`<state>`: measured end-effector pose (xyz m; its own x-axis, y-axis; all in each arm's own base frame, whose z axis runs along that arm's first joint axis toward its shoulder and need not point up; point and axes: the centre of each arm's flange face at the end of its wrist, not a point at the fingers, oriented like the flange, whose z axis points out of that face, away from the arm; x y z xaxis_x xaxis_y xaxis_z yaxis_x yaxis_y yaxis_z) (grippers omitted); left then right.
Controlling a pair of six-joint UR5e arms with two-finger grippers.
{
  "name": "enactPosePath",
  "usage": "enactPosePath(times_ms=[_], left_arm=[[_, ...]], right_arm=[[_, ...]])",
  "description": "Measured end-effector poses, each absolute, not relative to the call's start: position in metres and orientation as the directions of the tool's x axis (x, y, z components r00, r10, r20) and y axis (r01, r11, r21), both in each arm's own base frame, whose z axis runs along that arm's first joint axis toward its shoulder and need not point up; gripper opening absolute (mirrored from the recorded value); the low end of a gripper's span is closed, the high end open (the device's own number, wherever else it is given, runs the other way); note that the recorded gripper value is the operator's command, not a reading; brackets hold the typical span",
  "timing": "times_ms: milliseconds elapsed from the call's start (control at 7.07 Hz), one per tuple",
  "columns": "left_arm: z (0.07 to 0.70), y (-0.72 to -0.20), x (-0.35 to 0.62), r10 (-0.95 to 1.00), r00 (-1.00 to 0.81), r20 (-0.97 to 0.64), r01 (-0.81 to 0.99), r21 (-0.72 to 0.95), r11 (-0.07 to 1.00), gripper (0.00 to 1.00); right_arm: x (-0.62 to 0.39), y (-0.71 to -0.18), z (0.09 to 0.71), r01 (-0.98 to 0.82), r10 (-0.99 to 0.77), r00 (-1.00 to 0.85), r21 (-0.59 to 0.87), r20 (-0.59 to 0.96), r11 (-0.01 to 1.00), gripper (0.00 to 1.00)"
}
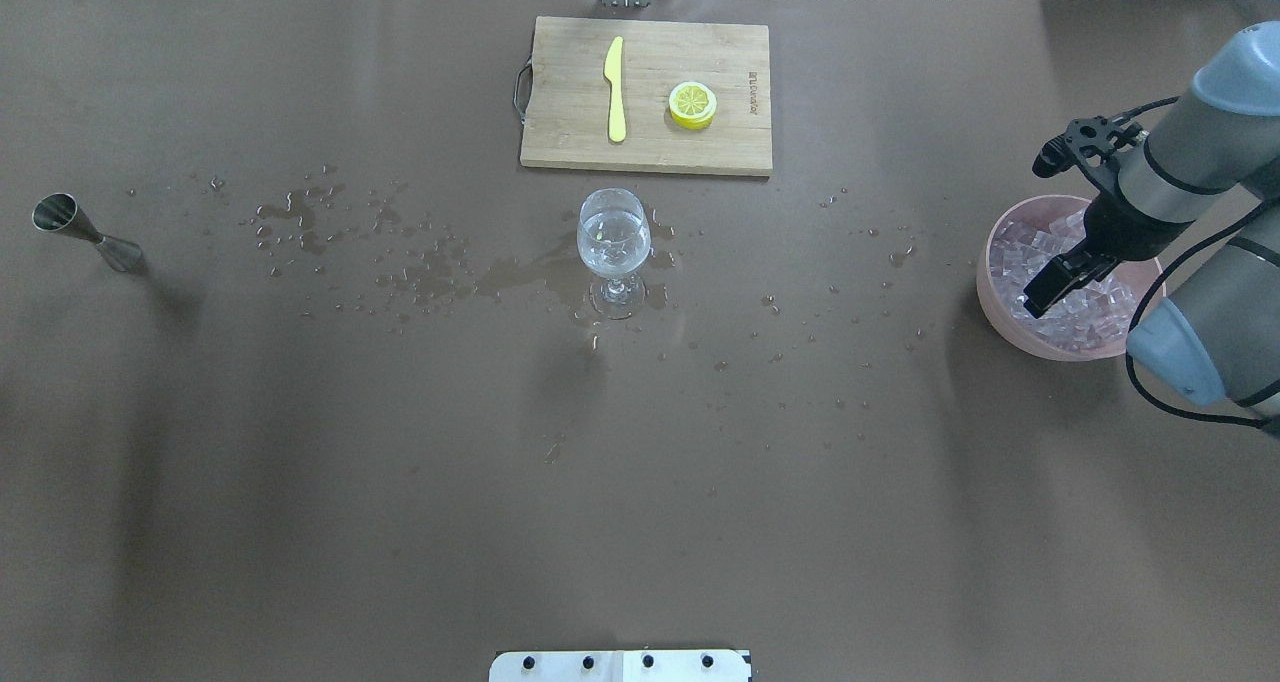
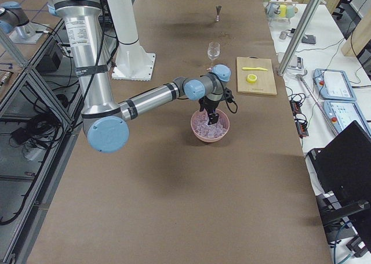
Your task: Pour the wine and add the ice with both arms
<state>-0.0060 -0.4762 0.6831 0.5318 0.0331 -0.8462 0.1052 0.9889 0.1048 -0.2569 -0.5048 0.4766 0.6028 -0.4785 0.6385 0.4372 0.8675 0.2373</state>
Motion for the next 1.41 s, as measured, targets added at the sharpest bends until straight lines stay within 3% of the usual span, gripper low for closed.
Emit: enactPosePath(times_ms=[283, 424, 566, 707, 849, 1415], left_arm=[[0.684, -0.475, -0.006, 0.031, 0.532, -0.846, 0.105, 0.103, 0.989, 0.98], [0.684, -0.476, -0.006, 0.032, 0.533, -0.846, 0.105, 0.104, 0.989, 0.98], [0.683, -0.476, -0.006, 0.033, 0.533, -0.846, 0.106, 0.105, 0.989, 0.98], [0.683, -0.477, -0.006, 0.034, 0.533, -0.846, 0.106, 0.106, 0.989, 0.98], [0.683, -0.476, -0.006, 0.034, 0.533, -0.846, 0.106, 0.107, 0.989, 0.98], [0.685, -0.474, -0.006, 0.033, 0.532, -0.846, 0.105, 0.105, 0.989, 0.98]], right_arm=[[-0.263, -0.51, 0.478, 0.445, -0.494, 0.621, 0.246, 0.609, 0.861, 0.93], [-0.265, -0.514, 0.48, 0.445, -0.497, 0.632, 0.246, 0.594, 0.861, 0.8], [-0.266, -0.516, 0.482, 0.446, -0.496, 0.639, 0.242, 0.587, 0.861, 0.55], [-0.266, -0.517, 0.485, 0.447, -0.495, 0.643, 0.238, 0.585, 0.862, 0.14], [-0.265, -0.517, 0.487, 0.448, -0.493, 0.644, 0.234, 0.585, 0.863, 0.0], [-0.254, -0.524, 0.483, 0.443, -0.497, 0.632, 0.249, 0.595, 0.861, 0.0]])
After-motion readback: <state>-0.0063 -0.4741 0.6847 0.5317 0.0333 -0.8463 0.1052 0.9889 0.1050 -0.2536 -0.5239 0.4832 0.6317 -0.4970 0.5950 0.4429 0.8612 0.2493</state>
